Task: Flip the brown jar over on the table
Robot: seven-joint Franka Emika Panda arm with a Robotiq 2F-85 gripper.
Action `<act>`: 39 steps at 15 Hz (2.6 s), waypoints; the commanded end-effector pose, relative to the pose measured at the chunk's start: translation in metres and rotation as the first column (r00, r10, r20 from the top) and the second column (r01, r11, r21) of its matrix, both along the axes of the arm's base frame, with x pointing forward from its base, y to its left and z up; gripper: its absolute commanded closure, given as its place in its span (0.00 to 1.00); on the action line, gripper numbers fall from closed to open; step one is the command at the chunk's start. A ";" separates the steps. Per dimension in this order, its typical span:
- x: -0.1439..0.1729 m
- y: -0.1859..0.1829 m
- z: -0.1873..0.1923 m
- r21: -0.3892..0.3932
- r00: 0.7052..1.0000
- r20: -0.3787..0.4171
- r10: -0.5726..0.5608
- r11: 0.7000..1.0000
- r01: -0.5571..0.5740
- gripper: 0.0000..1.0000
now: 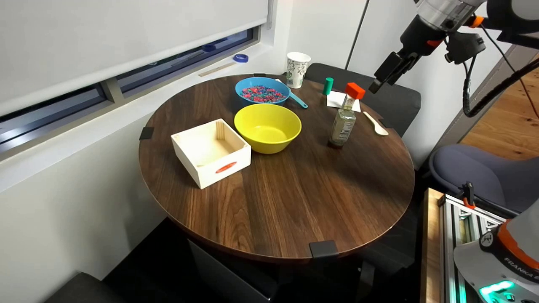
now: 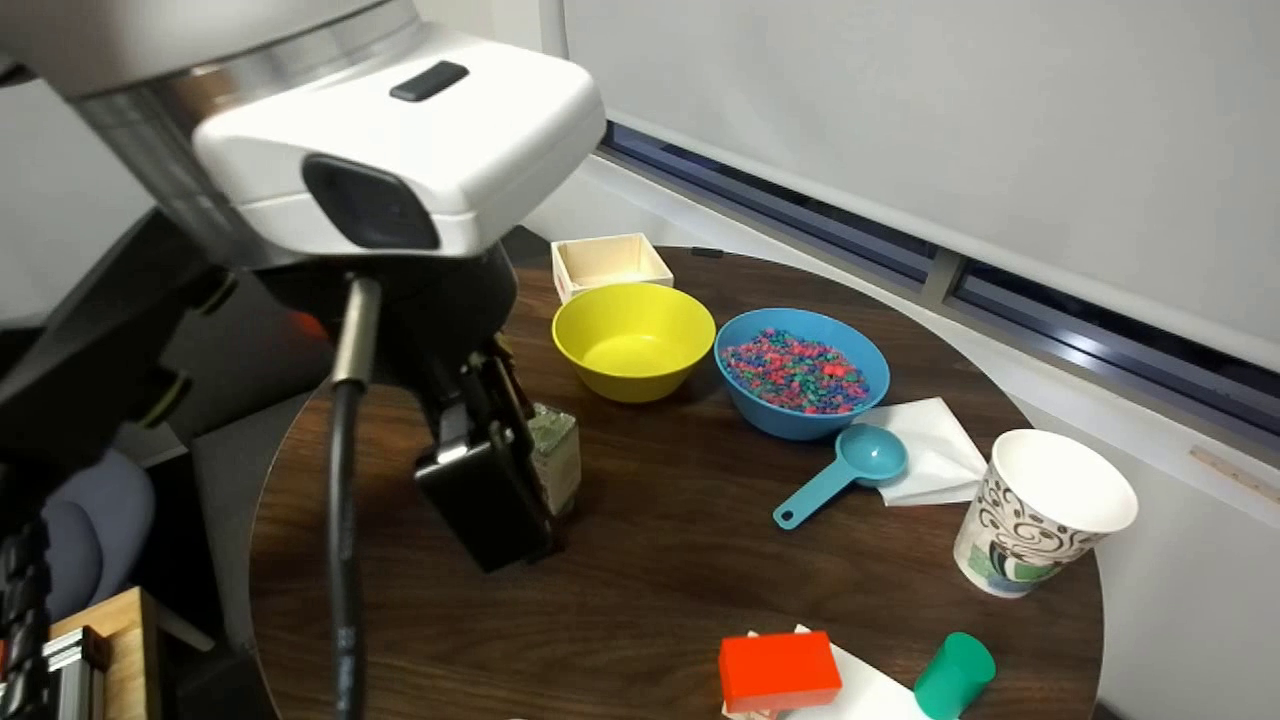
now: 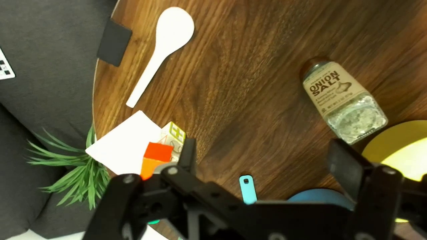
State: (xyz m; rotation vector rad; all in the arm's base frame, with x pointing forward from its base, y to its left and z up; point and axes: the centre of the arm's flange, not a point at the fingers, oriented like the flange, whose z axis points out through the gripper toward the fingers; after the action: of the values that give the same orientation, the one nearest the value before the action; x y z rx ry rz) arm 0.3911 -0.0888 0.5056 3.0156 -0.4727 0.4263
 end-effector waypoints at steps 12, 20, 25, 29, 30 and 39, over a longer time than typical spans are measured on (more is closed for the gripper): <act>0.044 -0.029 -0.045 0.366 0.880 -0.258 -0.400 0.802 0.472 0.00; 0.068 -0.045 -0.069 0.314 0.804 -0.383 -0.454 0.755 0.576 0.00; 0.091 -0.045 -0.086 0.327 0.772 -0.447 -0.452 0.720 0.611 0.00; 0.110 -0.046 -0.098 0.375 0.757 -0.480 -0.444 0.676 0.635 0.00; 0.114 -0.045 -0.100 0.389 0.752 -0.494 -0.436 0.663 0.640 0.00; 0.130 -0.028 -0.120 0.372 0.680 -0.663 -0.313 0.650 0.663 0.00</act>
State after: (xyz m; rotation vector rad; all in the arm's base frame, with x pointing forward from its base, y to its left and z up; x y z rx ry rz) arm 0.5087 -0.1186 0.3893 3.0570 -1.5979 -0.6596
